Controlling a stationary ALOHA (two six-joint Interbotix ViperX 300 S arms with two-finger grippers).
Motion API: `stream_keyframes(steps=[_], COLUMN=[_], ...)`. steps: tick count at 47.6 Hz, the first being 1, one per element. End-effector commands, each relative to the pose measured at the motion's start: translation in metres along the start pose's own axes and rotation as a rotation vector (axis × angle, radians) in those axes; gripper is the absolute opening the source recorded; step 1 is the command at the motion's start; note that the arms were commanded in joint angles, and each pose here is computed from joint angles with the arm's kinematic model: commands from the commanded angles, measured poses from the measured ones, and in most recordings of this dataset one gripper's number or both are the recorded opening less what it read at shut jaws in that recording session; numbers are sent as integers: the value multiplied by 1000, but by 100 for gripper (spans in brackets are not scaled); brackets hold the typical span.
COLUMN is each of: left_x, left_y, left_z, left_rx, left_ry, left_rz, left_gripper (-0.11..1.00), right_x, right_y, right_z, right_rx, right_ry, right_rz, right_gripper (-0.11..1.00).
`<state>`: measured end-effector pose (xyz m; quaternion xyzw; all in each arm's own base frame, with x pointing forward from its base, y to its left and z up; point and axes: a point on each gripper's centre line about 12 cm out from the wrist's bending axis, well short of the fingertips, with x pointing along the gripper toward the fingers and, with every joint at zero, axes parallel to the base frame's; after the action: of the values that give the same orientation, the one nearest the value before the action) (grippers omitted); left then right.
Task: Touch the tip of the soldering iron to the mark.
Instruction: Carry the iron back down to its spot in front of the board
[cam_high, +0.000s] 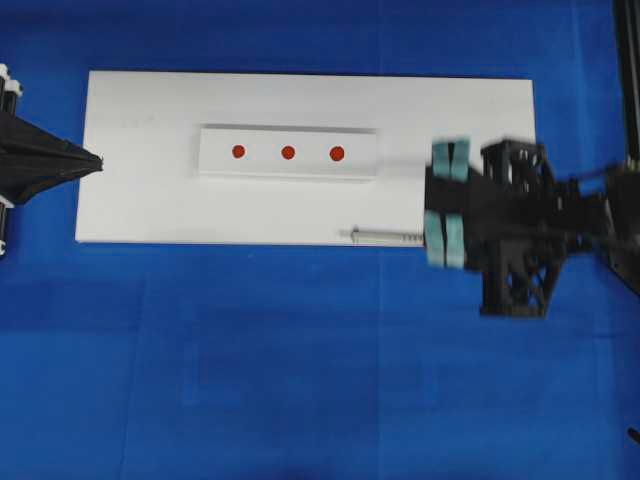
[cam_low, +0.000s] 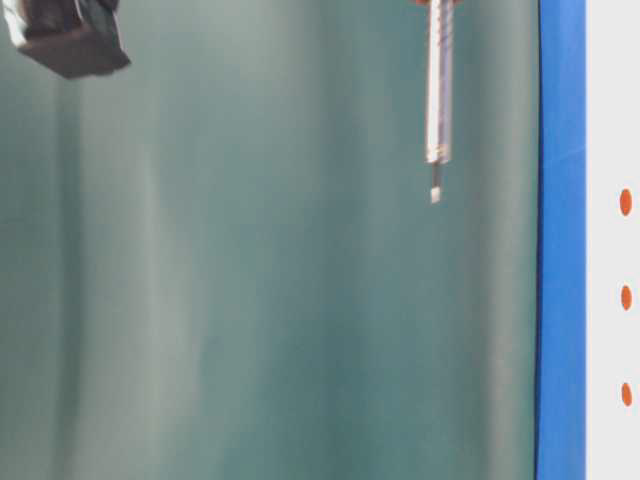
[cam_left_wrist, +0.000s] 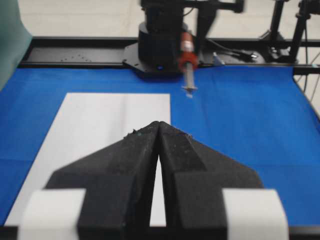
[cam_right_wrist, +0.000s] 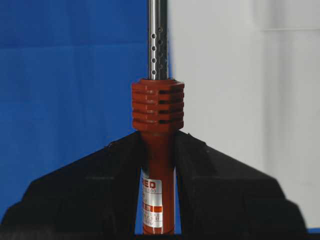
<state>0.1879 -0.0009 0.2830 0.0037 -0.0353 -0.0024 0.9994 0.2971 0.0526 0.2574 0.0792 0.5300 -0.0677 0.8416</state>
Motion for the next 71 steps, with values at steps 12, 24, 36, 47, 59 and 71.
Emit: stream_keyframes(steps=[12, 24, 36, 47, 59, 71], left_x=[2, 2, 1, 1, 1, 1], left_y=[0, 0, 0, 0, 0, 0], left_z=[7, 7, 7, 8, 7, 8], left_rx=[0, -6, -6, -6, -6, -6], left_ry=[-23, -26, -31, -32, -31, -32], left_rz=[0, 0, 0, 0, 0, 0], left_gripper=[0, 0, 0, 0, 0, 0], right_x=[-2, 4, 23, 45, 64, 74], right_y=[42, 48, 64, 77, 90, 90], right_z=[-6, 1, 34, 74, 106, 107], right_rx=[6, -7, -19, -14, -51, -49], right_ry=[-29, -40, -72, -90, -120, -108], right_rz=[-4, -3, -13, -18, -11, -18], right_gripper=[7, 7, 7, 7, 7, 7])
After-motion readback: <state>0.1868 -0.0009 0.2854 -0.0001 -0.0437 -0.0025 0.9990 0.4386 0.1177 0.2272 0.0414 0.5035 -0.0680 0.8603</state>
